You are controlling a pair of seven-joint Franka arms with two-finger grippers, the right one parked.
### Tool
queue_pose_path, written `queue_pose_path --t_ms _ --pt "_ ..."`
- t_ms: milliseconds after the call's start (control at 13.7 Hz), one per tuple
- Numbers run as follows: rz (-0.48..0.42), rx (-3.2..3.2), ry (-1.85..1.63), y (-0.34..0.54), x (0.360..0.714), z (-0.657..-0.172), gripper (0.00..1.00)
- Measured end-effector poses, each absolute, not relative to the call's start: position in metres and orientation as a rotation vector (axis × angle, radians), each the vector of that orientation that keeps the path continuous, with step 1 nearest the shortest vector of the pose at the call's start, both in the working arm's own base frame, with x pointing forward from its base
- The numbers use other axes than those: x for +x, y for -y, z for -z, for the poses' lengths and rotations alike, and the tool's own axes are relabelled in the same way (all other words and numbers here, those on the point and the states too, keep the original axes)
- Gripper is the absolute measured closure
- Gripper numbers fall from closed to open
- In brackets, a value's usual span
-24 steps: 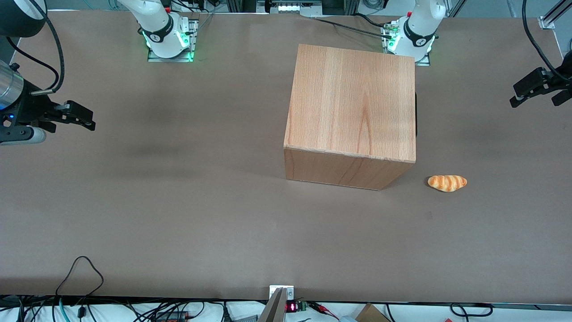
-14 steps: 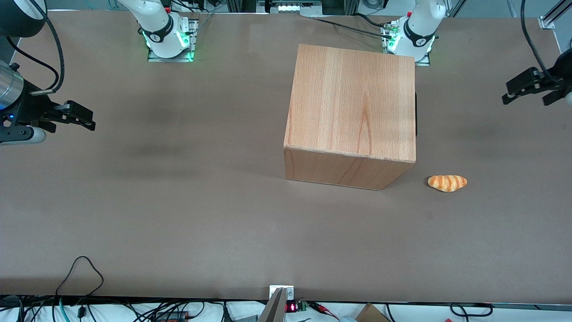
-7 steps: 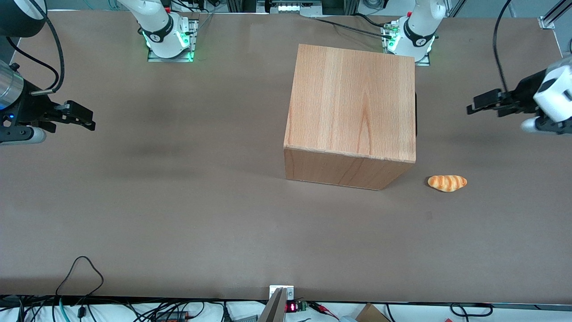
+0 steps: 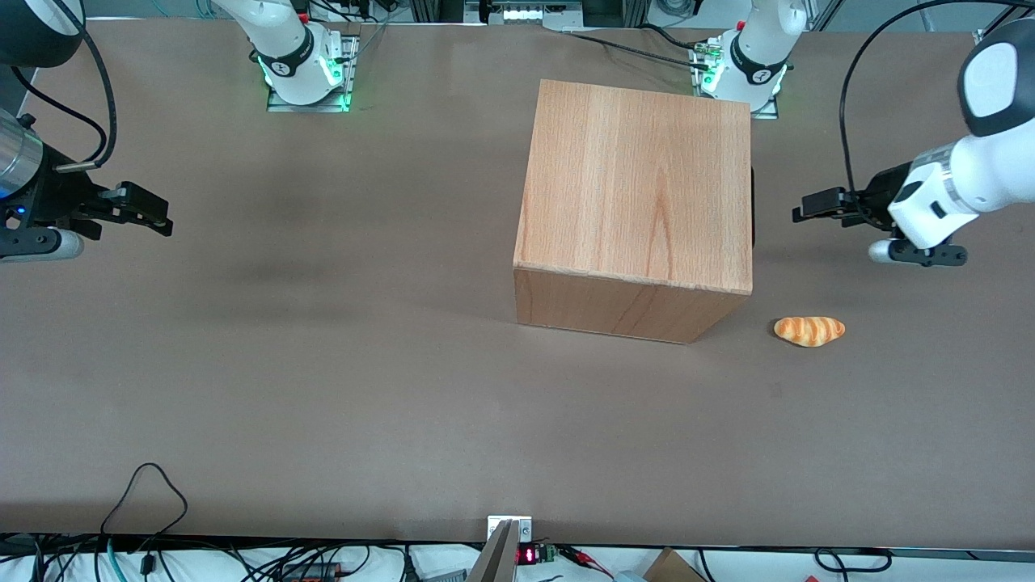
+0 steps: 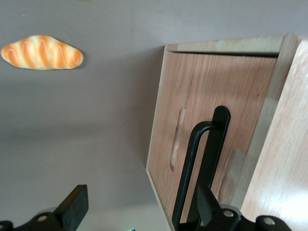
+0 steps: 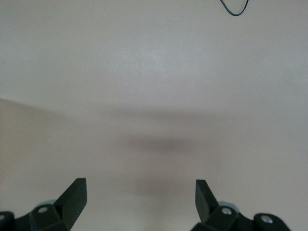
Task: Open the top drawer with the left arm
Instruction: 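Move the open left gripper to the drawer's black bar handle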
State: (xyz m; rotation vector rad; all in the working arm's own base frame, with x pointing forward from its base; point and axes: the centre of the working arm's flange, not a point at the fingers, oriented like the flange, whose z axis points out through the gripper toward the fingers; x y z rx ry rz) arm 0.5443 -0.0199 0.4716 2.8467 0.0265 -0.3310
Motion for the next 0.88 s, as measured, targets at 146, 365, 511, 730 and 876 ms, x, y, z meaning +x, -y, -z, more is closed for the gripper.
queue_pose_path --t_ms 146,365,511,730,876 --pt "0.337 2.850 -0.006 0.031 0.542 -0.461 0.00" --pt "0.356 2.852 0.021 0.045 0.537 -0.445 0.00" --pt "0.368 2.849 0.045 0.047 0.535 -0.440 0.00" --pt "0.376 2.847 0.073 0.049 0.532 -0.433 0.00" --pt "0.378 2.848 0.081 0.051 0.530 -0.425 0.00"
